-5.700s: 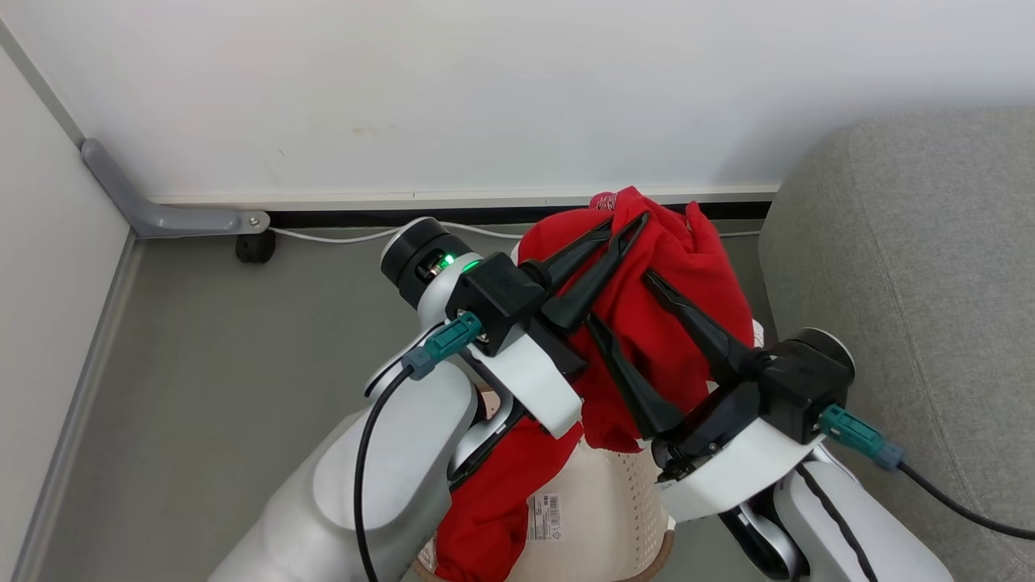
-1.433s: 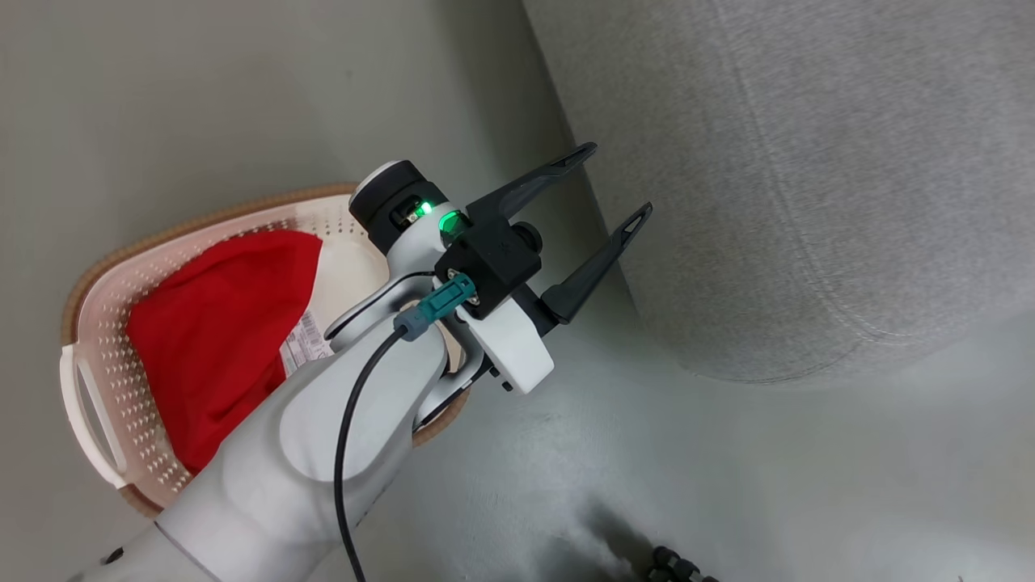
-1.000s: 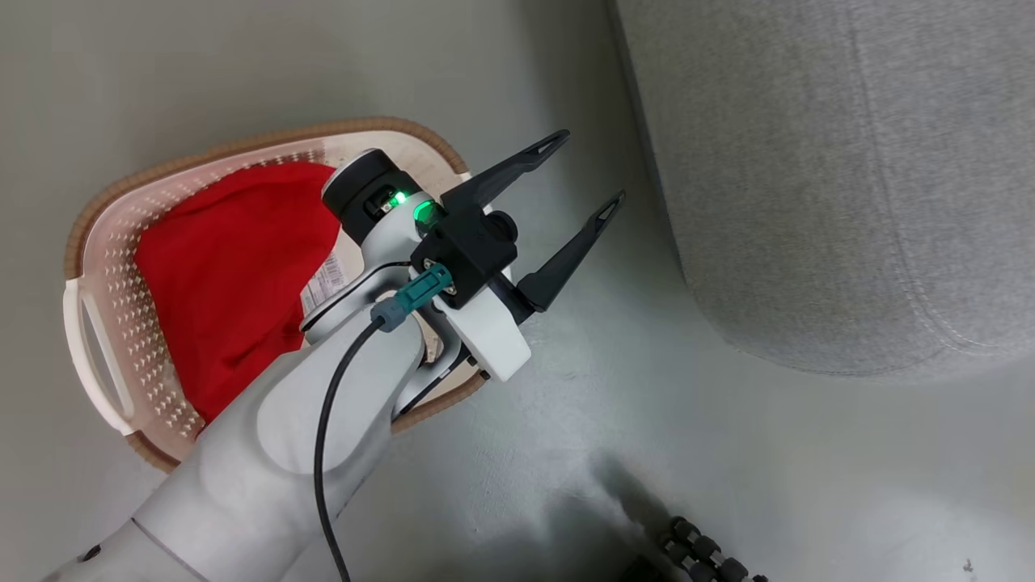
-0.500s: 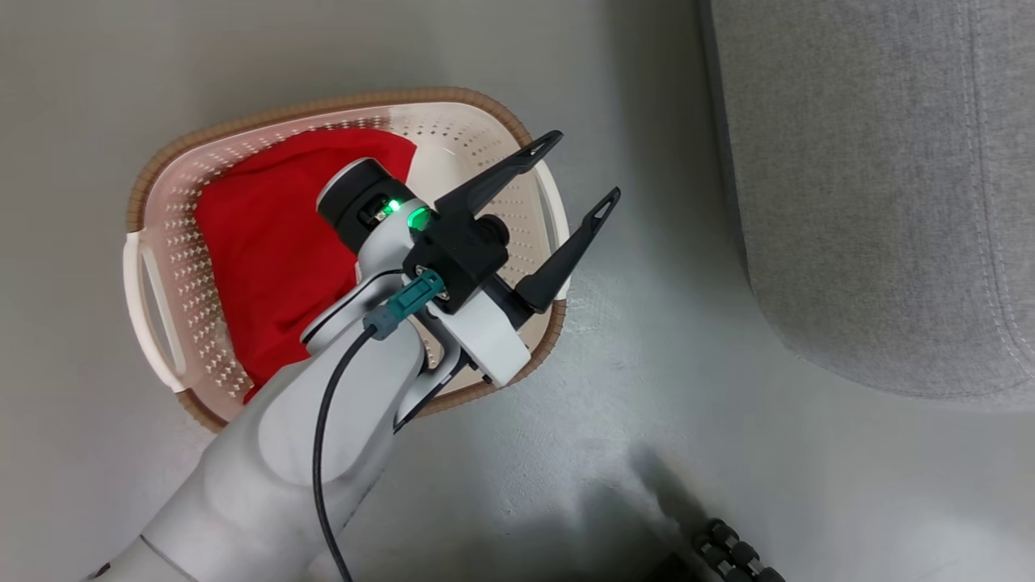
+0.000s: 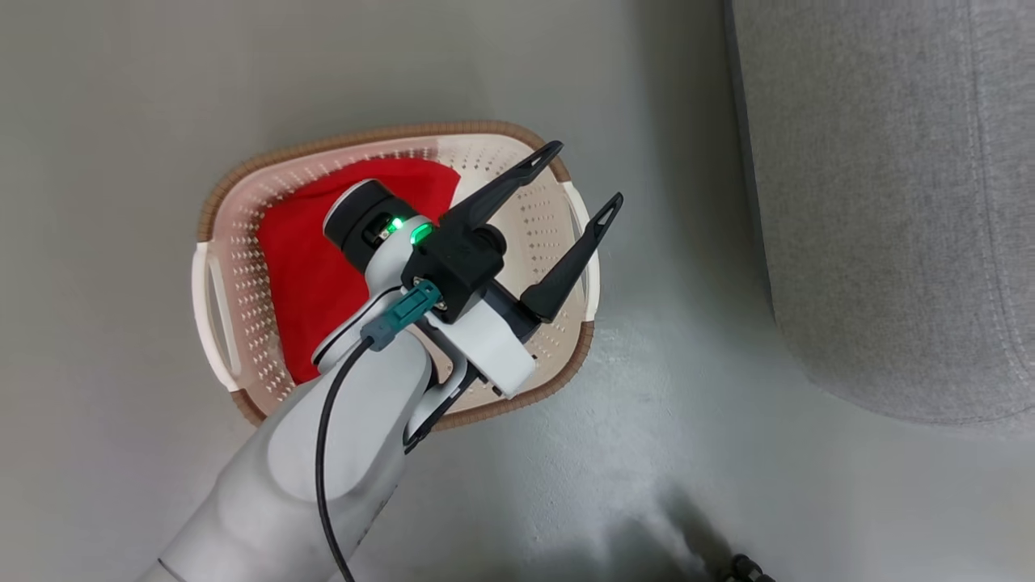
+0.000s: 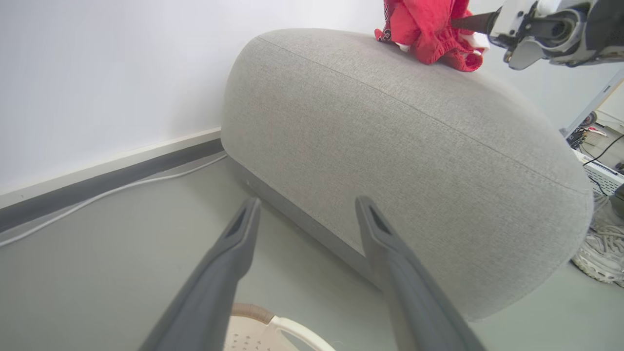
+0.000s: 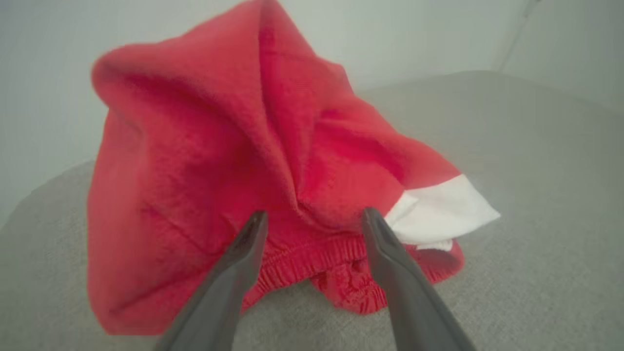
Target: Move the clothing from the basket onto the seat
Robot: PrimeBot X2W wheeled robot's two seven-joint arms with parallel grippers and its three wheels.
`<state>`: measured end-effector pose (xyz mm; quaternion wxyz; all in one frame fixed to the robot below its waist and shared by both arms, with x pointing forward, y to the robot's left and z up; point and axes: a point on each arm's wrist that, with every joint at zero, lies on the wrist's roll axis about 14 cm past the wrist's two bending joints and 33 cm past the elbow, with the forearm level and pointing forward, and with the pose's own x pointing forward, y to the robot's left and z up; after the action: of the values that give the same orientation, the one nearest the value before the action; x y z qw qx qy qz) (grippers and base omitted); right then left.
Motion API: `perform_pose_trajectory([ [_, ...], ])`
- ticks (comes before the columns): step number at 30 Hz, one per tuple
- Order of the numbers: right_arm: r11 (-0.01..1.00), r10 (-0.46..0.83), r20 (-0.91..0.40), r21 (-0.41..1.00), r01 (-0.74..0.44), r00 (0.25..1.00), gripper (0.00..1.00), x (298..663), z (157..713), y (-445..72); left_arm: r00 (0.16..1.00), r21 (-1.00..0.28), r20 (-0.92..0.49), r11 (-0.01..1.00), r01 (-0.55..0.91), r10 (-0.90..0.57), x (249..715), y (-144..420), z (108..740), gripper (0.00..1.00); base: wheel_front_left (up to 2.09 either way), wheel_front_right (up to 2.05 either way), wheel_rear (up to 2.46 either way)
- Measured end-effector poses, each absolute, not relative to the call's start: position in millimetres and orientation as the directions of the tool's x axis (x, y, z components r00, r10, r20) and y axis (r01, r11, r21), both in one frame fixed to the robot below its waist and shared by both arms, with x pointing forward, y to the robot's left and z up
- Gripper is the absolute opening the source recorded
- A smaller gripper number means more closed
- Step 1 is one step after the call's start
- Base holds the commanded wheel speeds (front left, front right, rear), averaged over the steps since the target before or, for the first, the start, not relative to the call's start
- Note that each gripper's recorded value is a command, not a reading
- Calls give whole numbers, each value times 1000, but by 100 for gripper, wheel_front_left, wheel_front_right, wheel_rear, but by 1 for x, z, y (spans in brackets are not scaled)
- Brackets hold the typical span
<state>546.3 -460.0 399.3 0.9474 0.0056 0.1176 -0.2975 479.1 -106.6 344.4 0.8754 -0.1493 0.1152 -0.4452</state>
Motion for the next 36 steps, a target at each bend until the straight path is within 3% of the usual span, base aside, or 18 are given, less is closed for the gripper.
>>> perform_pose_trajectory([
  [10,901,-427,-208,-13,435,880,100,525,406,-411,656,-344,-53,631,695,-752,481,-84,381,100,0,0,0],
  [20,977,-178,-86,102,187,980,100,522,451,-320,830,-301,-72,805,511,-553,483,-8,413,100,0,0,0],
  [36,975,103,47,192,-111,994,100,493,503,-200,983,-210,-63,966,154,-170,440,133,452,100,0,0,0],
])
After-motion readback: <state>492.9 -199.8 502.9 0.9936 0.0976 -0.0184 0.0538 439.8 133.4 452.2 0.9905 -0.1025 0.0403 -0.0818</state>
